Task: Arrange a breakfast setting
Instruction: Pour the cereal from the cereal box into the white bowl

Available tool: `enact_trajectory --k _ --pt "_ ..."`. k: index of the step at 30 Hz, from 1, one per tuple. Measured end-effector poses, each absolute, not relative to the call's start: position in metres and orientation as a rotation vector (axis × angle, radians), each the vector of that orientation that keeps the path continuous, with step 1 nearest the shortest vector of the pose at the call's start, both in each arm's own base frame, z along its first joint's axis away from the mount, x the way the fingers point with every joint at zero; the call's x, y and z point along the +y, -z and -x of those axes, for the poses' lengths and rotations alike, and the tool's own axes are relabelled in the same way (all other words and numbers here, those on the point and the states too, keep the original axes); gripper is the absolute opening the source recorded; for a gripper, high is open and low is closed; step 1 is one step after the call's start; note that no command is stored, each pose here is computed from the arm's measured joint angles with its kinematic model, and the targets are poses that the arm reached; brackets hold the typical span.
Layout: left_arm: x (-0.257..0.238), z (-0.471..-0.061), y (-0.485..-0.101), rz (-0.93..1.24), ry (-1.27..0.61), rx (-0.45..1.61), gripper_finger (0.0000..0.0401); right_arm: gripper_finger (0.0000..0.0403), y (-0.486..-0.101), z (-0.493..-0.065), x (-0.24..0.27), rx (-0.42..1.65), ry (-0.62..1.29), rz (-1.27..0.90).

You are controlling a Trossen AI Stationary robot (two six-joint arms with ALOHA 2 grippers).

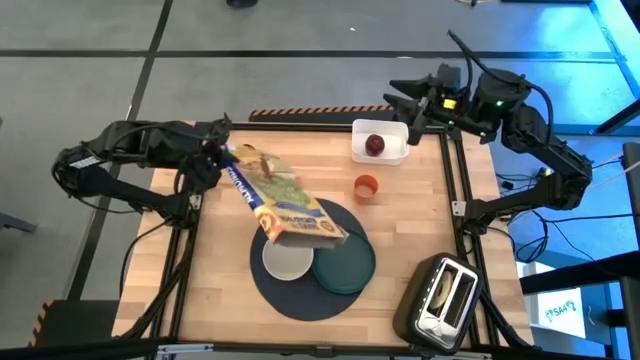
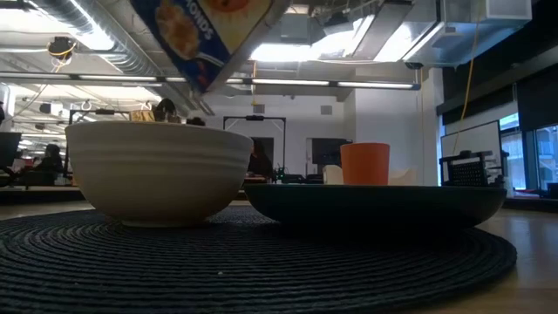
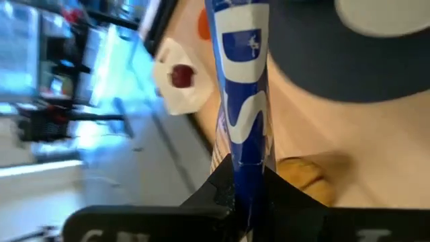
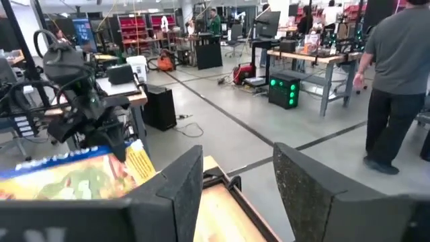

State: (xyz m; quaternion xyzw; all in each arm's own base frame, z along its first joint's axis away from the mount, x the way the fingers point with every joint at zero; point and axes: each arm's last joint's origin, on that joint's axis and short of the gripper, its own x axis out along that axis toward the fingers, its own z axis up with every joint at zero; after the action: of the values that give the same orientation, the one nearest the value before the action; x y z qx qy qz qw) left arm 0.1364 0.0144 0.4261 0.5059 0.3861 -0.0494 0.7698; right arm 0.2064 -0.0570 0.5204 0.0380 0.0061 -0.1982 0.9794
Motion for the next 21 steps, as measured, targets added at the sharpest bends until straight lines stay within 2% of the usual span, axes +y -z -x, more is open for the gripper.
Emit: enact_trajectory --k 6,10,16,21 --pt "0.015 -0.156 -0.422 -1.292 0.21 0.845 0.0005 0.0172 -0.517 -0.212 -0.059 0.028 0.417 -0.112" --pt "0.016 -0.165 -0.418 -1.366 0.261 0.873 0.0005 0.0172 -0.506 -0.218 -0.058 0.113 0.414 -0.17" --pt "0.021 -0.169 -0.416 -1.453 0.306 0.902 0.0005 0.0166 -0.442 -0.27 -0.031 0.459 0.251 -0.323" --pt "0.026 -0.169 -0.415 -1.487 0.326 0.914 0.0005 0.0142 -0.391 -0.314 0.006 0.6 0.106 -0.361"
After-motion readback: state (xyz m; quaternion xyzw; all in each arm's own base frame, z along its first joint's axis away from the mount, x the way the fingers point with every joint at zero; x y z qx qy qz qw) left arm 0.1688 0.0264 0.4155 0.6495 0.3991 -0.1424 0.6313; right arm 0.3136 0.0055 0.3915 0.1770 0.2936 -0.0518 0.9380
